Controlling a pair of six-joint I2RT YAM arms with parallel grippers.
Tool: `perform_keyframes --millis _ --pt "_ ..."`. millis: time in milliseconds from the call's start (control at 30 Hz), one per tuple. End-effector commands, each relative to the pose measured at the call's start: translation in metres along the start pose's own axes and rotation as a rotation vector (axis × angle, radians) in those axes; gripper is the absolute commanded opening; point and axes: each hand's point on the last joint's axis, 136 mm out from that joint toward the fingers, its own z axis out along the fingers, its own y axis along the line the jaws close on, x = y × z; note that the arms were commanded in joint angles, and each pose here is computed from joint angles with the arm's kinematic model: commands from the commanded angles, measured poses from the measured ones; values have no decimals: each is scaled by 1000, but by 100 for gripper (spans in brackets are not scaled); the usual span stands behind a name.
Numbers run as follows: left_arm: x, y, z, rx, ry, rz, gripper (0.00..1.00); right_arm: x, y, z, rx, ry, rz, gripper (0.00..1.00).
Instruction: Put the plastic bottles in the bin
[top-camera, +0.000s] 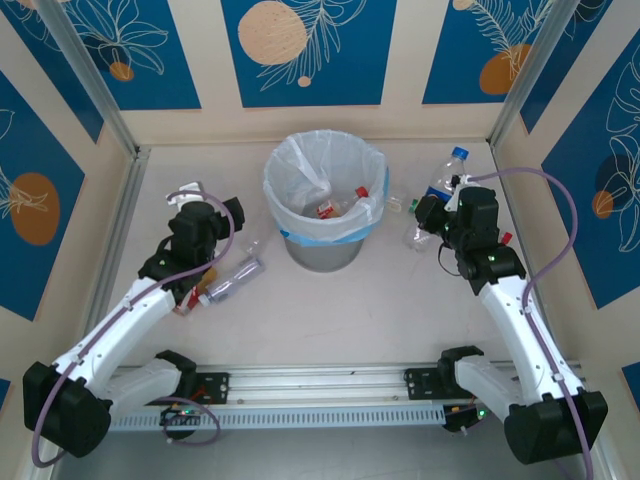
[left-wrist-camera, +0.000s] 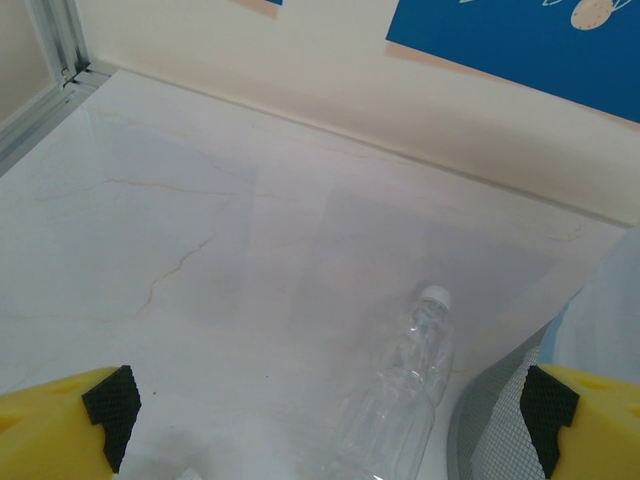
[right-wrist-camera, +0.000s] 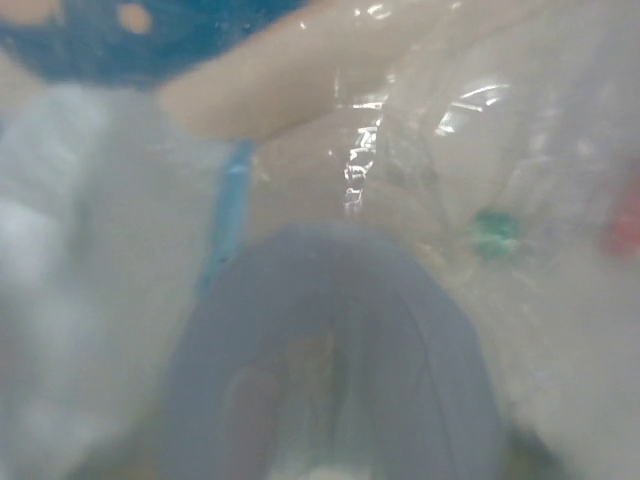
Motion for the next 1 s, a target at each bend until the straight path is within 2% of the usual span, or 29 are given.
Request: perform_keyframes --millis 0,233,400,600,967 --pt "-11 -2 -1 9 -10 -34 99 -34 60 -24 -240 -98 -116 0" --pt "-9 -6 0 31 10 -41 99 -56 132 -43 -507 -136 -231 2" --pt "-8 -11 0 53 27 -41 99 -69 172 -43 -599 -165 -310 2" --pt "-4 -15 2 72 50 -49 99 -85 208 -28 -679 -194 -303 2" --pt "0 -19 0 93 81 -56 99 -66 239 34 -685 -196 -409 5"
